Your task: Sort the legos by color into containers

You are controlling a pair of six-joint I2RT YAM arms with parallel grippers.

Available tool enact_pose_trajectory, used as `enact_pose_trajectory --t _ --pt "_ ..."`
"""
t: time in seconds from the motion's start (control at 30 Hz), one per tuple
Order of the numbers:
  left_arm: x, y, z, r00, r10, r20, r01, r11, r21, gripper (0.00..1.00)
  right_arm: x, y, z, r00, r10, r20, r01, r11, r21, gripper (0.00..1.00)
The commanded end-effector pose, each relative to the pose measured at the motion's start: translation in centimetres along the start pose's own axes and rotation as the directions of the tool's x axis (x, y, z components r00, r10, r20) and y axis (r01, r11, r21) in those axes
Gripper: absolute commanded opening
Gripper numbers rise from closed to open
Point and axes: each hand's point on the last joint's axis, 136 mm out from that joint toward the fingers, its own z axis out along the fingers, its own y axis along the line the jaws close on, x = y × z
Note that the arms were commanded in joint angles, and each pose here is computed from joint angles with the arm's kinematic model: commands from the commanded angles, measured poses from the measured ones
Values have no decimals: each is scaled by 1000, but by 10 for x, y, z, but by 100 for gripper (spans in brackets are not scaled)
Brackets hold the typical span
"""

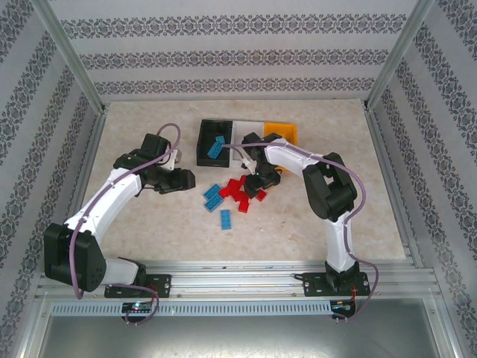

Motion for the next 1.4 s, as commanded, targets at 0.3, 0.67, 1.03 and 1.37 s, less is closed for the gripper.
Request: enact_pose_trajectory --t 0.3,0.67,1.03,1.37 --pt "11 6 -13 1000 17 17 -17 1000 -9 60 14 14 0 998 58 5 -59 998 10 35" --pt "43 -14 -10 993 117 -26 -116 992 52 61 39 21 -51 952 274 134 -262 960 -103 33" --pt "82 -55 22 963 242 -123 -224 964 141 74 -8 -49 -150 691 673 264 -562 730 -389 32" --pt "87 -58 28 972 189 -141 -166 973 161 100 -76 -113 -159 593 769 236 -652 632 -420 32"
